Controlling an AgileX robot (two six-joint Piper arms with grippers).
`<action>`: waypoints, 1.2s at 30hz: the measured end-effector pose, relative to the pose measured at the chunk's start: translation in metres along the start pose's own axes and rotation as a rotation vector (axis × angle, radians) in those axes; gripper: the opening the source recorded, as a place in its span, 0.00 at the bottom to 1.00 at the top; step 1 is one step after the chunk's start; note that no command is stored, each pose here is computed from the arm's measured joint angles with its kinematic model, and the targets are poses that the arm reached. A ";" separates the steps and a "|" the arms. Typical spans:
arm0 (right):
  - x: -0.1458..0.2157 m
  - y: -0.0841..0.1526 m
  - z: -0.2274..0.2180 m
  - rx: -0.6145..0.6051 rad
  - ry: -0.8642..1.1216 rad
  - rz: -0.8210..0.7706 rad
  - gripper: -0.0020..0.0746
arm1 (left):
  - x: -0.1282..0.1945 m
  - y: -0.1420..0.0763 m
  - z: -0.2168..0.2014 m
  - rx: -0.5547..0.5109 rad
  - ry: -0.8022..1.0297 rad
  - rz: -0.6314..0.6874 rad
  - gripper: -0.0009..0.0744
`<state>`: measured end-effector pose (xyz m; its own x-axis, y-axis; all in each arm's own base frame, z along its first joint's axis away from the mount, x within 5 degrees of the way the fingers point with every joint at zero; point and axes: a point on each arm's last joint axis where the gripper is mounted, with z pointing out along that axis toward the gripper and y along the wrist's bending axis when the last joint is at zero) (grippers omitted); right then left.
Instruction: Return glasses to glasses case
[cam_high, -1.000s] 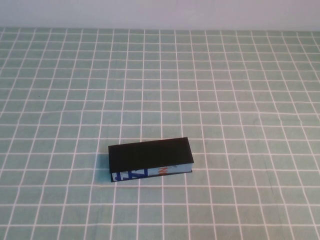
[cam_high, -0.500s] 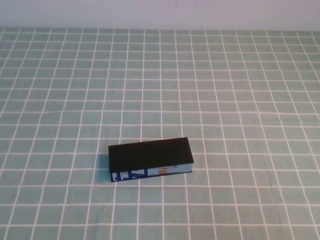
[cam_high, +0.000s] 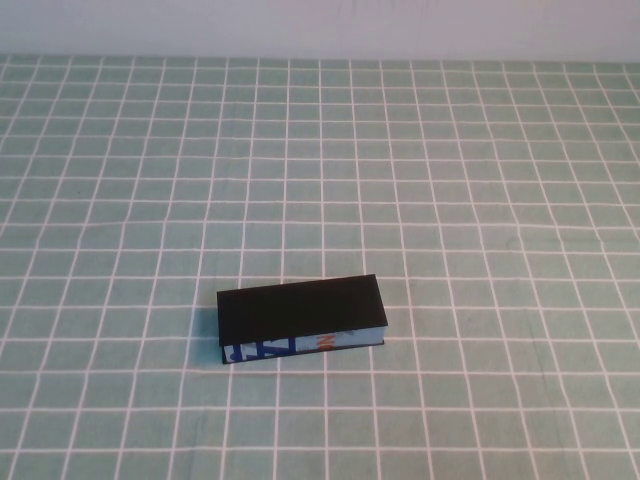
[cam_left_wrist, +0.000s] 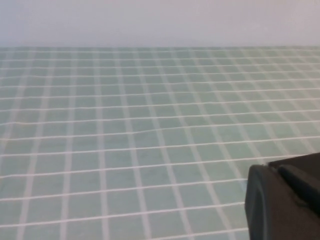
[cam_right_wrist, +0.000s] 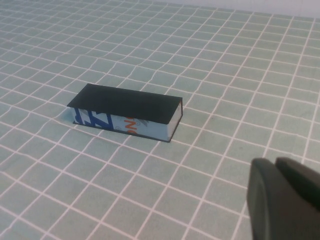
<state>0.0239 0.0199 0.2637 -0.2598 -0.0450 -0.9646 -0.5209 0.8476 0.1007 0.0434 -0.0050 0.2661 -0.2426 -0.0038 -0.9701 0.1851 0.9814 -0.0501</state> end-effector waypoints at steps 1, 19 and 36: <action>0.000 0.000 0.000 0.000 0.000 0.000 0.01 | 0.003 0.001 0.002 -0.021 0.003 0.011 0.01; 0.000 0.000 0.000 0.000 0.000 0.000 0.01 | 0.090 0.007 0.031 -0.098 0.065 0.101 0.01; 0.000 0.000 0.000 0.000 0.000 0.000 0.01 | 0.091 0.007 0.031 -0.099 0.077 0.097 0.01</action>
<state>0.0238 0.0198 0.2636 -0.2598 -0.0447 -0.9646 -0.5211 0.8475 0.1011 0.0521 -0.0041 0.1700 -0.3010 0.1034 -0.9480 0.1180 0.9905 0.0706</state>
